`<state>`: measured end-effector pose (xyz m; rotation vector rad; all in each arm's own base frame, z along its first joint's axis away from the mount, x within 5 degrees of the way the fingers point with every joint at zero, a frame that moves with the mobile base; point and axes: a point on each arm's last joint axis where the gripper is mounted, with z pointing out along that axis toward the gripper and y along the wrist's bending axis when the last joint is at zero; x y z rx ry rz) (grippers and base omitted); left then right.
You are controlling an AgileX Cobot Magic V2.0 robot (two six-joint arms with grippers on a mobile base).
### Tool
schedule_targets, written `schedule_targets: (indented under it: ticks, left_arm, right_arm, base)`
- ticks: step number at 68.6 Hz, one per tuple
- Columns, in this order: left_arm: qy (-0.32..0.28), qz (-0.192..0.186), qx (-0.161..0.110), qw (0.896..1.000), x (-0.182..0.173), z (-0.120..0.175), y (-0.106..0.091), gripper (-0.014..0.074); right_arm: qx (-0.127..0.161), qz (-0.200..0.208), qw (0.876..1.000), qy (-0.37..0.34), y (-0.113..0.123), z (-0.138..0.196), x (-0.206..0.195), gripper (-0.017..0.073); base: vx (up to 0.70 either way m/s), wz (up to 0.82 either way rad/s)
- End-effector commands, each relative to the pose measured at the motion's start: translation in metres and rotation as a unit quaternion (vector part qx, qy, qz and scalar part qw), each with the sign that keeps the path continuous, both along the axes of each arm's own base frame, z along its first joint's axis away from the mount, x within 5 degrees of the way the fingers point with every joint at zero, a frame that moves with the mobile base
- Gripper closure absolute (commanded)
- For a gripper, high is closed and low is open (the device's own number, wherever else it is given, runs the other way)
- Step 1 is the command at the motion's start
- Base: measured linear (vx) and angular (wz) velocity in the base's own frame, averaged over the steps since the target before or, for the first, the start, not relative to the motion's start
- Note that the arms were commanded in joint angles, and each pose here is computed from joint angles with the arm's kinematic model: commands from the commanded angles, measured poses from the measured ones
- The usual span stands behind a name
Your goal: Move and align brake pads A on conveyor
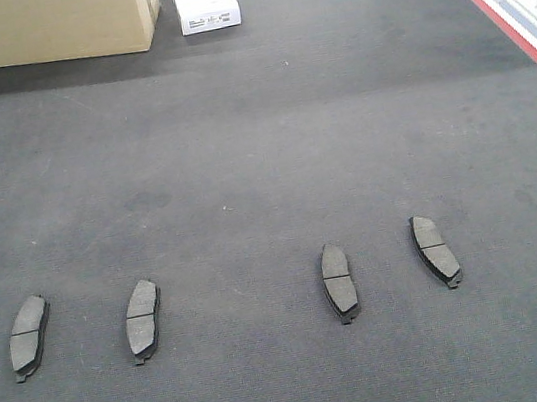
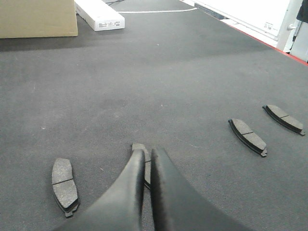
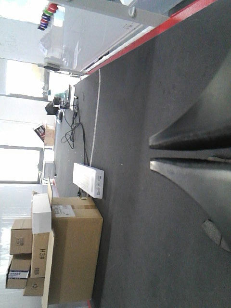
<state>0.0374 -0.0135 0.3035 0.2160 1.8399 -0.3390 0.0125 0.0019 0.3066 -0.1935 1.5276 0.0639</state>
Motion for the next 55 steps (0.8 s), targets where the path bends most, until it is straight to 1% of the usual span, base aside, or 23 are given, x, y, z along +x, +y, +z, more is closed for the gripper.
schedule_targets:
  ticks: [1,40,45,49,50,52,55]
  left_arm:
    - [-0.035,-0.002,-0.013,0.999,0.002,0.012,-0.001,0.0601]
    - [-0.034,-0.002,-0.012,0.999,0.002,0.012,-0.001,0.0601]
    - [-0.032,-0.001,-0.008,0.999,0.003,0.006,-0.001,0.0601]
    - [-0.033,0.006,-0.007,0.999,0.005,-0.004,-0.001,0.0601]
    - [-0.035,0.010,-0.004,0.999,0.006,-0.008,-0.001,0.0601]
    - [-0.051,0.024,0.002,0.998,0.007,-0.014,0.001,0.0601]
    - [-0.082,0.043,0.000,0.996,0.008,-0.024,0.002,0.0601]
  right_arm:
    - [0.005,-0.001,0.999,-0.035,0.000,0.013,0.000,0.0569]
    - [0.005,-0.001,0.999,-0.033,0.000,0.012,0.000,0.0569]
    - [0.005,-0.001,0.999,-0.033,0.000,0.012,0.000,0.0569]
    - [0.005,-0.001,0.999,-0.034,0.000,0.012,0.000,0.0569]
    - [0.005,-0.001,0.999,-0.034,0.000,0.012,0.000,0.0569]
    - [0.005,-0.001,0.999,-0.033,0.000,0.012,0.000,0.0569]
    - [0.005,0.000,0.999,-0.033,0.000,0.012,0.000,0.0569]
  base:
    - [0.00,0.00]
    - [0.00,0.00]
    - [0.00,0.00]
    - [0.00,0.00]
    - [0.00,0.00]
    - [0.00,0.00]
    - [0.00,0.00]
